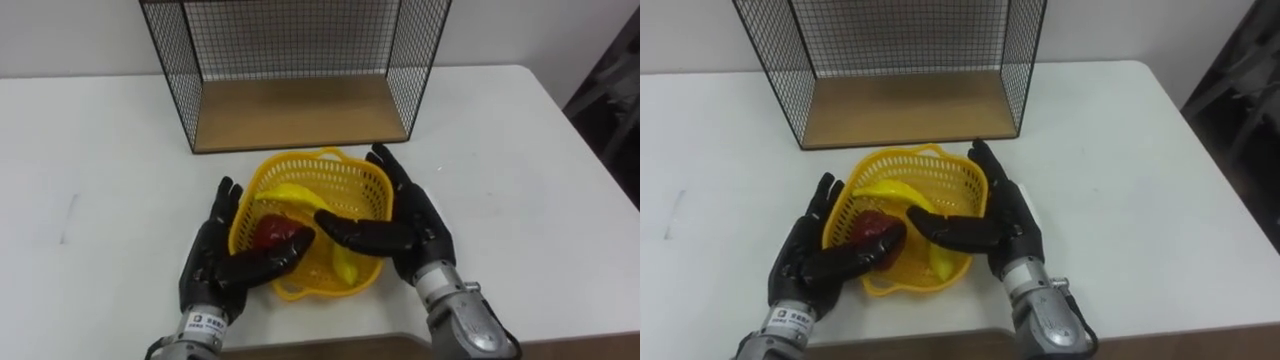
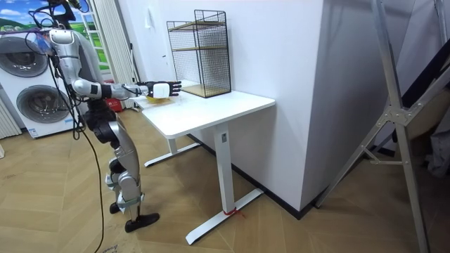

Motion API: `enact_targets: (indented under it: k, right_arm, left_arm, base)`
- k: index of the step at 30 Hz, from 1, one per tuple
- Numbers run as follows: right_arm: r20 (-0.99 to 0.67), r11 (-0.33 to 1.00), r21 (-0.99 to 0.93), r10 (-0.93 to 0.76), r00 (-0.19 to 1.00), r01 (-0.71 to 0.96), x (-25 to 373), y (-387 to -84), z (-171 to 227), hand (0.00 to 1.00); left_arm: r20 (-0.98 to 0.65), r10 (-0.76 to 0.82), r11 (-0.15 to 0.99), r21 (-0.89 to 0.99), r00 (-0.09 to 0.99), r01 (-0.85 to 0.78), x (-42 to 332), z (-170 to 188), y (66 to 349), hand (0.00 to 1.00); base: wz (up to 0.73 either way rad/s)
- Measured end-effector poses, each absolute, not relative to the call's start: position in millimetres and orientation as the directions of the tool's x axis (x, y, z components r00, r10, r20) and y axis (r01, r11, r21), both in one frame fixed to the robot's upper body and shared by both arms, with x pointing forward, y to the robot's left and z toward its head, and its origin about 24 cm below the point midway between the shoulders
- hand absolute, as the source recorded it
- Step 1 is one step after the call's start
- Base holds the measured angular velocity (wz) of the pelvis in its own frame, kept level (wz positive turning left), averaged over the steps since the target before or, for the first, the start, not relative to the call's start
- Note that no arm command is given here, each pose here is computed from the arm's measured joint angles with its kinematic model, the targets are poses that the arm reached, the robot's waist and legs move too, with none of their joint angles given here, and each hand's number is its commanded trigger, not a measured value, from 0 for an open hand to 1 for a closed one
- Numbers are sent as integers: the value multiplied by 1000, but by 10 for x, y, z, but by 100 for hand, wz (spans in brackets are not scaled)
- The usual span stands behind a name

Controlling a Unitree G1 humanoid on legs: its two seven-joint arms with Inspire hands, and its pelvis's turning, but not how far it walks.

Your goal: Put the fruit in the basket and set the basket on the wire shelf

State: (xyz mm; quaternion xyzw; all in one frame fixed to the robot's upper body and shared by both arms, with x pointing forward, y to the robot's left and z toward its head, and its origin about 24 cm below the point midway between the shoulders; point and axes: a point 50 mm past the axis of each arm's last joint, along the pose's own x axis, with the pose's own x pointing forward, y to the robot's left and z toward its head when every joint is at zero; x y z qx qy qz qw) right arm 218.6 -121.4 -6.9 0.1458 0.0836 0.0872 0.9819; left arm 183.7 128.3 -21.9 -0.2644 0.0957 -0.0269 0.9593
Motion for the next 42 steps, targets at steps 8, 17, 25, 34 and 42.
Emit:
enact_targets:
  k: [8,17,25,34,42]
  right_arm:
    - [-106,946,302,160,981,-122,2299,-1242,25,0]
    - [10,945,315,93,996,-91,2421,-1268,258,0]
    - [52,939,335,59,997,-73,2496,-1234,357,0]
    - [84,927,367,51,995,-78,2504,-1207,421,0]
    - [83,923,376,56,995,-83,2492,-1191,421,0]
  left_arm:
    - [-139,-136,859,-509,981,47,2011,-115,1228,0]
    - [-16,-147,853,-508,989,118,2218,174,1143,0]
    - [39,-126,844,-520,991,127,2296,331,1112,0]
    - [74,-116,852,-505,991,137,2303,414,1119,0]
    - [85,-110,873,-469,990,137,2307,427,1138,0]
  base:
    - [-4]
    - [-1]
    - [1]
    - [1]
    - [-4]
